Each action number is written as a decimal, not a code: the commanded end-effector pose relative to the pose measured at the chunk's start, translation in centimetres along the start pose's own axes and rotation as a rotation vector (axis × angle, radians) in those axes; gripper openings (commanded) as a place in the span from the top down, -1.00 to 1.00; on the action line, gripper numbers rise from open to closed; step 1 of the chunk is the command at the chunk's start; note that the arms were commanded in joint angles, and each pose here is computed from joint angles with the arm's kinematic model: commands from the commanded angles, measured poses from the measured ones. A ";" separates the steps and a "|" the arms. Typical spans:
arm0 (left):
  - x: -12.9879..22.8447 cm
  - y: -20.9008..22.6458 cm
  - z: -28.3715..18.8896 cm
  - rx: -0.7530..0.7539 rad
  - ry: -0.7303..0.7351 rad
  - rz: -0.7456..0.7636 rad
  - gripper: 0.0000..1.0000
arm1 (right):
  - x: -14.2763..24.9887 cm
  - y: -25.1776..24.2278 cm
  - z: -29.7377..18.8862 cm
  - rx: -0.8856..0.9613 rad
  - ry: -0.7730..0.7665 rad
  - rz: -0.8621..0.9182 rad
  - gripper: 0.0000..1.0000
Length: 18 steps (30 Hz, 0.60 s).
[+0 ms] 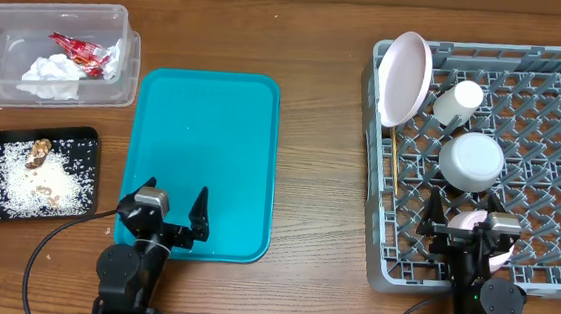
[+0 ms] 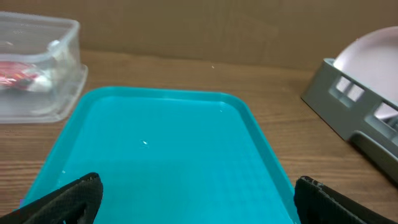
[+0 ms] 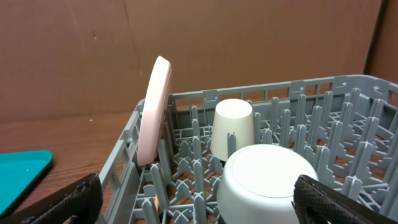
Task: Sort waste into correct bins and load items into the dishwasher
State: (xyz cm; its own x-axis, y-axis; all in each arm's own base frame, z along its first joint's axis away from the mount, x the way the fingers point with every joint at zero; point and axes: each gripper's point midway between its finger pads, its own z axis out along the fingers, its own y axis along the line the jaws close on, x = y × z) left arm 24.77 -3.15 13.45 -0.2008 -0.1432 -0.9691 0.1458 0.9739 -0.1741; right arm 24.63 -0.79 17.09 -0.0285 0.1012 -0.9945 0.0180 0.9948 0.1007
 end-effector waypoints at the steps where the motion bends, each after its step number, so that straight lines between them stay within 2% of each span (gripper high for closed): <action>1: -0.4 1.3 -0.2 -0.078 -0.028 0.025 -1.00 | 0.1 -0.2 0.0 0.011 -0.008 -0.004 -1.00; 5: -1.1 2.3 -0.5 -0.140 -0.061 0.030 -1.00 | 0.1 -0.2 0.0 0.011 -0.008 -0.004 -1.00; 9: -1.4 2.3 -0.6 -0.144 -0.068 0.108 -1.00 | 0.1 -0.2 0.0 0.011 -0.008 -0.003 -1.00; 18: -2.4 2.2 -1.0 -0.149 -0.115 0.121 -1.00 | 0.1 -0.2 0.0 0.011 -0.008 -0.004 -1.00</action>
State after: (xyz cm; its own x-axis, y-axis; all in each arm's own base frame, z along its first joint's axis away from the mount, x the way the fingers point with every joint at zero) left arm 24.64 -0.72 15.55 -0.0854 -0.0653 -0.9942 0.0298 0.9972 -0.0680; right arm 24.63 -0.80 17.08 -0.0289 0.1008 -0.9945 0.0184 0.9948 0.1003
